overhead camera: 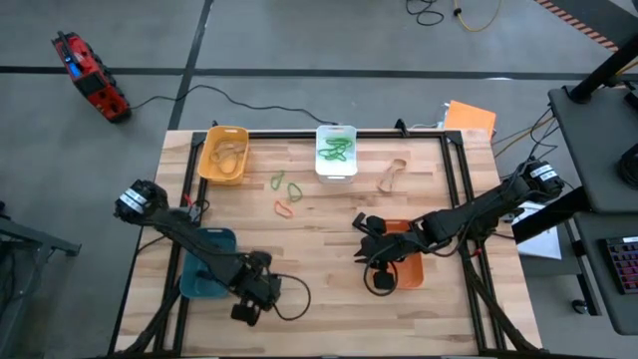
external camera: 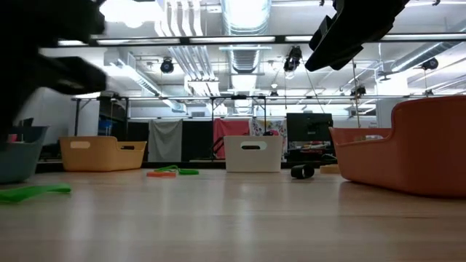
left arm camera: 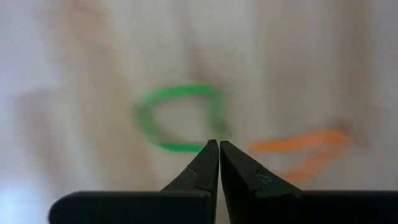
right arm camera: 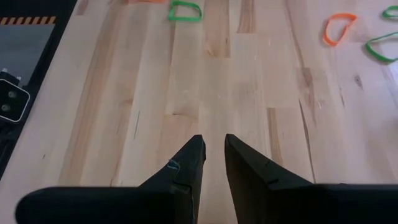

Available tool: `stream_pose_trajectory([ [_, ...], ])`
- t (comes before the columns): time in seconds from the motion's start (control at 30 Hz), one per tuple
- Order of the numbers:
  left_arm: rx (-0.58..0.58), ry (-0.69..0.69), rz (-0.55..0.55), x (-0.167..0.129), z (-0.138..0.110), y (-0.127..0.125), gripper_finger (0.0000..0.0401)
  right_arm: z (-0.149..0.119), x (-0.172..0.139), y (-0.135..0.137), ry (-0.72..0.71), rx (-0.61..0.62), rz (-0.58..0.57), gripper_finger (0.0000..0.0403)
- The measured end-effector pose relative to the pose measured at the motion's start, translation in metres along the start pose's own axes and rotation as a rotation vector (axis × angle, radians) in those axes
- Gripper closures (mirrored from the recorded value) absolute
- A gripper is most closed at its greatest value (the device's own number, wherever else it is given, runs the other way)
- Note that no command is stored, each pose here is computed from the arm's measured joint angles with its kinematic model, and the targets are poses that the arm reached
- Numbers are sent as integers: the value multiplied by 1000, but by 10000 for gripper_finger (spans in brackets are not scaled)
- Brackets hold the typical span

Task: Sort rubber bands into baskets
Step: Put the green rubber band into the white bin

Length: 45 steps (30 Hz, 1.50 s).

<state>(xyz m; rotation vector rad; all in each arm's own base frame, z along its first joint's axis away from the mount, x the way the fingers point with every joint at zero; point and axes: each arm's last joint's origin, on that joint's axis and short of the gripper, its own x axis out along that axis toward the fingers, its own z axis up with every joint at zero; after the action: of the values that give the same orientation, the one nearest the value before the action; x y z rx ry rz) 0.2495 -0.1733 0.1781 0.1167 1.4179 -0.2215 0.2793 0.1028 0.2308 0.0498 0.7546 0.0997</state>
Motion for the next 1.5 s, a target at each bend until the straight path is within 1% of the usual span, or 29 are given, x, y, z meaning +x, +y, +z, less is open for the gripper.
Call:
stream_pose_trajectory([
  [0.03,-8,13,-46,0,-1,-3,401,0,0,0,0,0,0,344],
  [0.1,-27,42,-102,2,-3,-9,401,0,0,0,0,0,0,344],
  [0.2,-41,71,-131,5,-7,-19,401,0,0,0,-1,0,0,344],
  [0.33,-30,45,-122,6,-9,-29,401,0,0,0,-3,0,1,344],
  [0.43,-33,38,-111,13,-6,-30,401,1,0,0,-9,-3,2,345],
  [0.67,-19,102,-78,36,-6,-31,401,2,0,1,-27,-13,6,345],
  [0.83,4,104,-71,38,-5,-30,401,3,0,1,-35,-22,8,345],
  [1.07,65,61,26,37,-3,-25,401,4,0,1,-48,-29,12,345],
  [1.13,76,41,89,37,-3,-22,401,4,0,1,-48,-29,12,345],
  [1.27,87,12,251,37,-3,-14,401,4,0,1,-48,-29,11,345],
  [1.33,84,-1,304,37,-3,-11,401,4,0,1,-48,-29,11,345],
  [1.5,85,4,315,34,-4,-9,401,4,0,1,-53,-29,-10,345],
])
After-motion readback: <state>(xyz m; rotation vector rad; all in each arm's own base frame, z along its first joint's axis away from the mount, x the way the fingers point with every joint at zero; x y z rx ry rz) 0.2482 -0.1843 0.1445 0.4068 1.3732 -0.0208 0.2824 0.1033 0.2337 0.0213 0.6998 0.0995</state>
